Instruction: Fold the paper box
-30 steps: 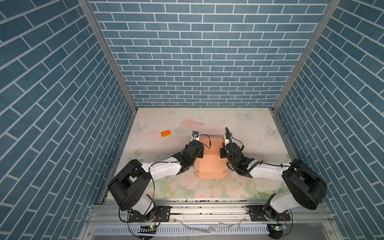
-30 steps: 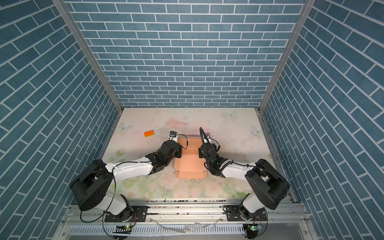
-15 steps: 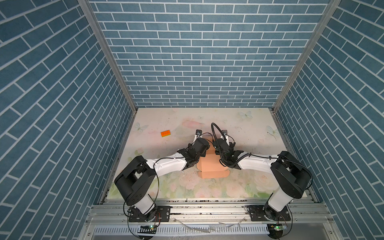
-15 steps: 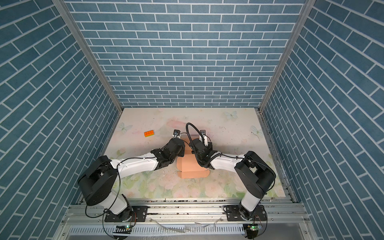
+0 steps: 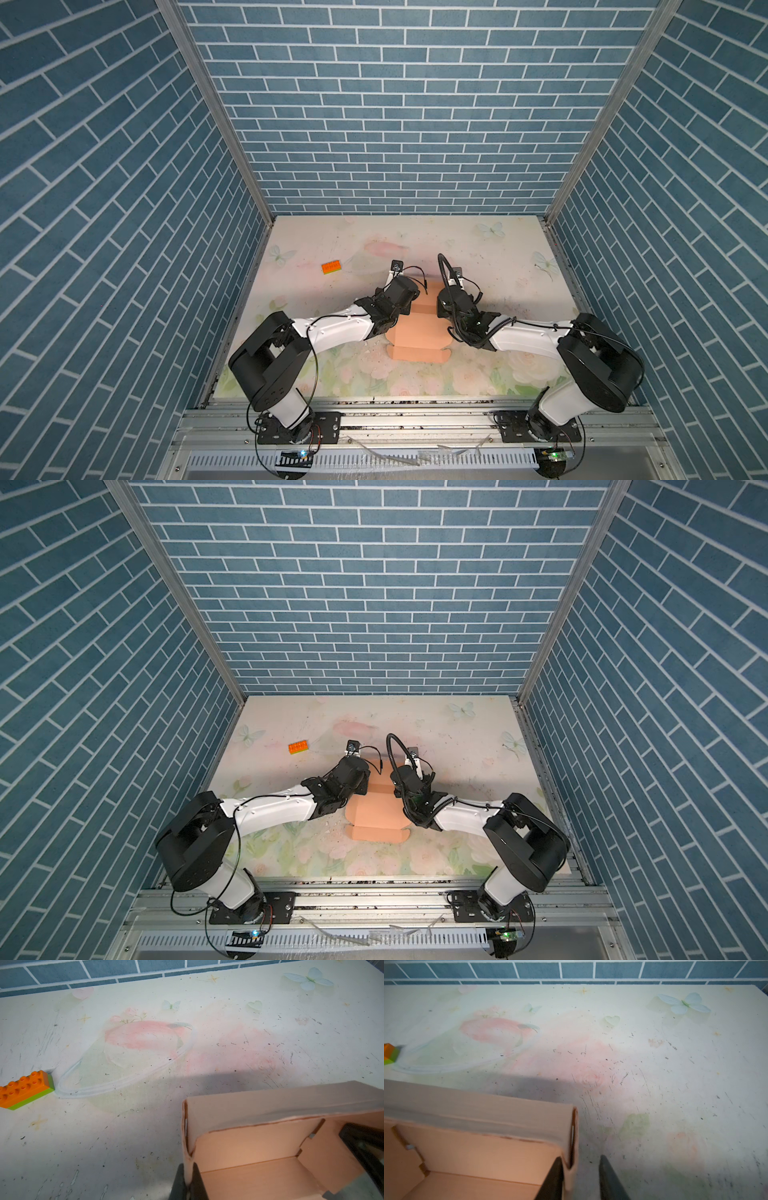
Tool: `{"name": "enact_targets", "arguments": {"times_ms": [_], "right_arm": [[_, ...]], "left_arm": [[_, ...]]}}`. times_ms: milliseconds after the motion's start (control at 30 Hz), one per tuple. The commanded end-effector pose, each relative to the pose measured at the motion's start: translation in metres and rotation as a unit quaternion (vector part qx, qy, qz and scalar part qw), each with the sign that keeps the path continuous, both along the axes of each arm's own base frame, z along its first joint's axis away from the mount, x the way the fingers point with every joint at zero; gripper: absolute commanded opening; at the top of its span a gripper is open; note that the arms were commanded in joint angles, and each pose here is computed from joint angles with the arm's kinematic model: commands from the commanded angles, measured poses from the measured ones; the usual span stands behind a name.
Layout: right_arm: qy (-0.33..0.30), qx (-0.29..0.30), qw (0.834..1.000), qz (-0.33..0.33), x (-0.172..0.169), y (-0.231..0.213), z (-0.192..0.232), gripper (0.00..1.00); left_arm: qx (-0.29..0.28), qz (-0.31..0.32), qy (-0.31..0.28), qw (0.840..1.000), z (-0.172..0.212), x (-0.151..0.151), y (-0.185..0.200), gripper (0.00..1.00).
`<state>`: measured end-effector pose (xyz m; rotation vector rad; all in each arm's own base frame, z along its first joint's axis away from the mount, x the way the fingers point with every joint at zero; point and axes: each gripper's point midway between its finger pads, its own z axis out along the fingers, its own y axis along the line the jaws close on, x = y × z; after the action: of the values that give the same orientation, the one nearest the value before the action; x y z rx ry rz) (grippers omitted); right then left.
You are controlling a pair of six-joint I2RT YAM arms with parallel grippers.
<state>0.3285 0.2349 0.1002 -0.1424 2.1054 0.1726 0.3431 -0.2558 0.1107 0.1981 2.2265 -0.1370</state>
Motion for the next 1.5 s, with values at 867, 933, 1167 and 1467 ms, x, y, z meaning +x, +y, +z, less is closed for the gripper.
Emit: {"name": "enact_targets", "arguments": {"times_ms": [867, 933, 1167, 1467], "right_arm": [[0.022, 0.156, 0.976, 0.151, -0.024, 0.02, -0.011, 0.52], [0.025, 0.154, 0.976, 0.149, -0.022, 0.021, -0.016, 0.51], [0.03, 0.13, 0.983, 0.127, -0.013, 0.017, -0.029, 0.43], [0.034, 0.099, 0.99, 0.091, -0.005, 0.006, -0.033, 0.13]], "left_arm": [[0.008, 0.0, 0.017, 1.0, -0.009, 0.002, -0.001, 0.0], [0.008, -0.001, 0.018, 1.0, -0.009, 0.002, -0.001, 0.0], [0.003, -0.002, 0.019, 1.0, -0.007, 0.001, -0.001, 0.0], [-0.004, -0.003, 0.016, 1.0, -0.002, -0.001, 0.0, 0.0]]}}
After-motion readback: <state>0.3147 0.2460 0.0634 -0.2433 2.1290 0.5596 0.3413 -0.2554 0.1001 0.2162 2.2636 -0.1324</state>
